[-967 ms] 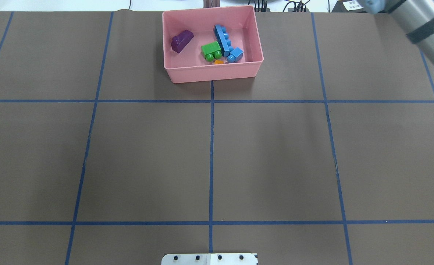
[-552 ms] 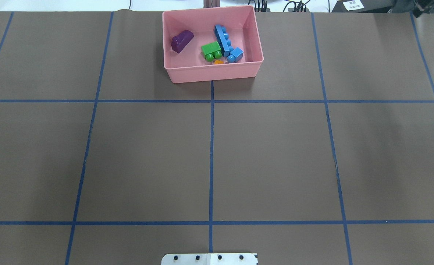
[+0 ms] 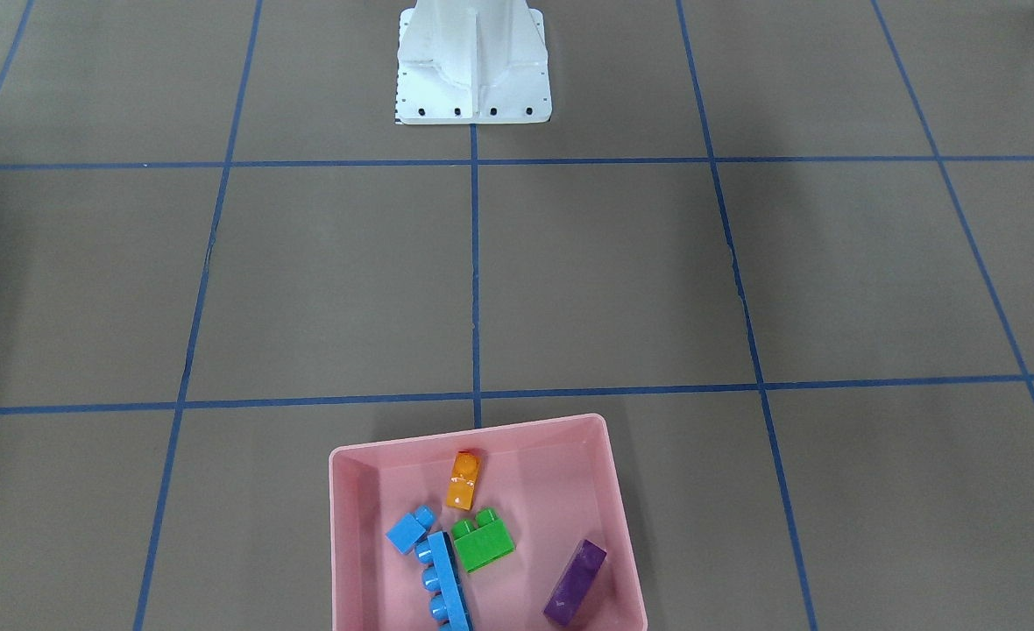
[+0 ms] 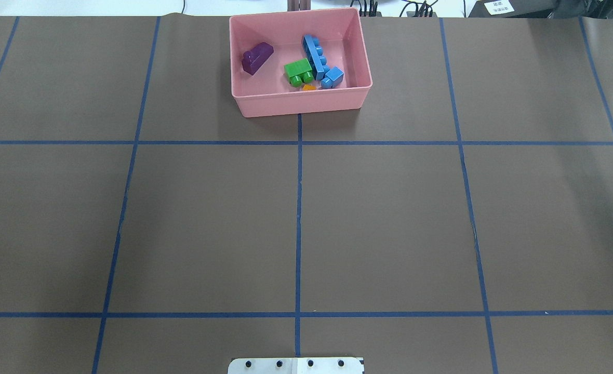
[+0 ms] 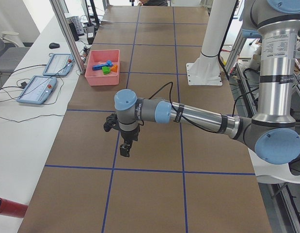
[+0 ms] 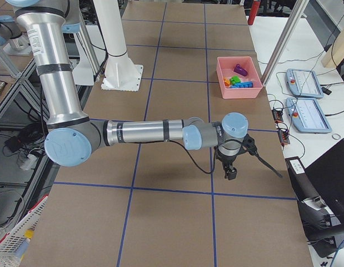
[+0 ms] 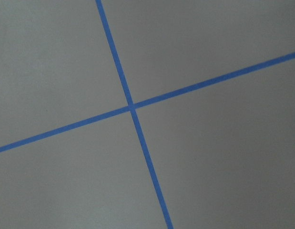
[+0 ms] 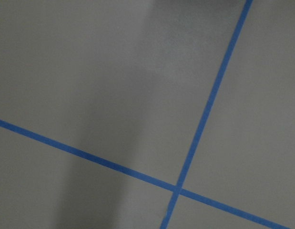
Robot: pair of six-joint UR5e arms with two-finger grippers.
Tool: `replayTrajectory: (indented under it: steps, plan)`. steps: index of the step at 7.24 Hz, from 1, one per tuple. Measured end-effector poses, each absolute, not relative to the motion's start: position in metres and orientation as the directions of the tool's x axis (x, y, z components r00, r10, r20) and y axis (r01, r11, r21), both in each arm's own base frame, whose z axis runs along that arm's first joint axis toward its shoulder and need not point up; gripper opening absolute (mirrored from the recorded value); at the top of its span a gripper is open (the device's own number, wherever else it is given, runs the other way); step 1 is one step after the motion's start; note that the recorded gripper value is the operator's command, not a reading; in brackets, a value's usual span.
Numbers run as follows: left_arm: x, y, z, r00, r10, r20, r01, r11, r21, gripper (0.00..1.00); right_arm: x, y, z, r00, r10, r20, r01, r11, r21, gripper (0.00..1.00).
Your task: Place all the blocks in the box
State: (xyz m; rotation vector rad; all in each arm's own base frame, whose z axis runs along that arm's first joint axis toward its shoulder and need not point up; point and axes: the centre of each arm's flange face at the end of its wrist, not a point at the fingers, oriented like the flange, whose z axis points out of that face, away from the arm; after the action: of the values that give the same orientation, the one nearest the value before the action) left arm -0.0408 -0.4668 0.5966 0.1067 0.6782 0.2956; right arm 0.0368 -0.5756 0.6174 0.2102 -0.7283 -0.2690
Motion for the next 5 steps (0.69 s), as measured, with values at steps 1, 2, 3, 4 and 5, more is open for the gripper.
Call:
replayTrajectory:
  steps: [1, 2, 3, 4, 5]
  plan:
    - [-0.044, -0.462, 0.605, 0.724, 0.286, -0.627, -0.222, 0.958, 0.180, 1.00, 0.055, -0.552, 0.642, 0.724, -0.267, 0.636, 0.135, 0.959, 0.248, 1.00]
    - [-0.044, -0.457, 0.612, 0.702, 0.268, -0.660, -0.211, 0.963, 0.167, 1.00, 0.069, -0.527, 0.662, 0.707, -0.221, 0.672, 0.100, 0.972, 0.214, 1.00]
    - [-0.044, -0.455, 0.615, 0.690, 0.255, -0.677, -0.203, 0.966, 0.158, 1.00, 0.082, -0.505, 0.676, 0.680, -0.180, 0.711, 0.062, 0.980, 0.188, 1.00]
    - [-0.044, -0.457, 0.614, 0.687, 0.250, -0.682, -0.197, 0.968, 0.156, 1.00, 0.094, -0.482, 0.685, 0.666, -0.144, 0.732, 0.028, 0.985, 0.169, 1.00]
    - [-0.044, -0.459, 0.613, 0.687, 0.249, -0.682, -0.195, 0.968, 0.157, 1.00, 0.099, -0.457, 0.688, 0.663, -0.126, 0.738, 0.012, 0.987, 0.157, 1.00]
